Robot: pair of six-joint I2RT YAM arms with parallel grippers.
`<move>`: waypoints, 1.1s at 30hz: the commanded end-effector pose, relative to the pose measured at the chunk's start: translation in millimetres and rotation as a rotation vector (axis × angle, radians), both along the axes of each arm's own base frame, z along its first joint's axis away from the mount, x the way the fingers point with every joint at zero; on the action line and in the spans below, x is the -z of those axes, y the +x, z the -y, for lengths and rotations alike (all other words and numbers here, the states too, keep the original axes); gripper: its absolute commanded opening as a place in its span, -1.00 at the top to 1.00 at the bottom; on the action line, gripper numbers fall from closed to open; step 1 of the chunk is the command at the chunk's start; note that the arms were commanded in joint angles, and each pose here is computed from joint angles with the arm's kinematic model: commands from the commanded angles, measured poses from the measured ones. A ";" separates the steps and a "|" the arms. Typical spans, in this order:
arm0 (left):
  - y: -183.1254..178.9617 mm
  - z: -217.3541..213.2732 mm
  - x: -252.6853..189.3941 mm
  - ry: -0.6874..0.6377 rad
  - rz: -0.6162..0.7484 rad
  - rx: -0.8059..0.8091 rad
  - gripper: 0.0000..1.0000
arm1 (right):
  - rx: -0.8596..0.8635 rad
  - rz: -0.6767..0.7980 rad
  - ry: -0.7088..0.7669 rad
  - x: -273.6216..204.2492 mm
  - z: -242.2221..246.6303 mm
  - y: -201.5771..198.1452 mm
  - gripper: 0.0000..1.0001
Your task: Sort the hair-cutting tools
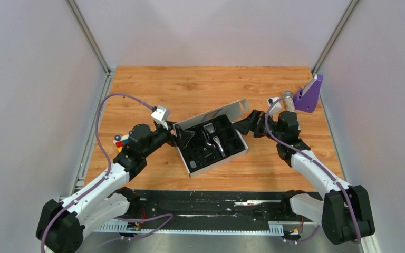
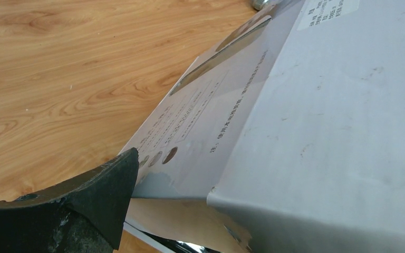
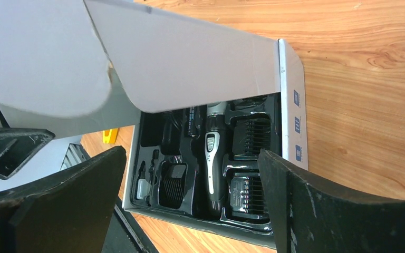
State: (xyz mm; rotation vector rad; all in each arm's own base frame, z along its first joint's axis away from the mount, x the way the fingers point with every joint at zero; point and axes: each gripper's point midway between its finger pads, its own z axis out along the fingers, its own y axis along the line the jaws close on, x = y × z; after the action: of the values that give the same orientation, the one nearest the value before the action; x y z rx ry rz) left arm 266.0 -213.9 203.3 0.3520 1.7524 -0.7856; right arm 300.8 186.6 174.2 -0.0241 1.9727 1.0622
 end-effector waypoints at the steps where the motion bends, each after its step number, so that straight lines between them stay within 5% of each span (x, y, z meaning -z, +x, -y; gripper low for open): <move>1: -18.2 -0.7 25.9 0.089 -0.014 0.050 -1.00 | -0.006 0.094 0.010 -16.7 -0.7 -2.0 -1.00; 14: -39.0 13.5 37.3 0.456 0.241 0.119 -1.00 | -0.081 0.149 0.045 -15.1 -8.1 -22.5 -1.00; 33: -96.5 32.4 32.1 0.801 0.340 0.281 -1.00 | 0.003 0.110 0.055 -13.3 10.3 -56.2 -1.00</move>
State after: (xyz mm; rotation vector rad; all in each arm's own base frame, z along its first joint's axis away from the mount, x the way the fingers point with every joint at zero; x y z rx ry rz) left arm 174.3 -245.5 154.7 1.1597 1.6750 -0.2135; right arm 249.8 179.4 186.0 -0.0887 1.8428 1.0916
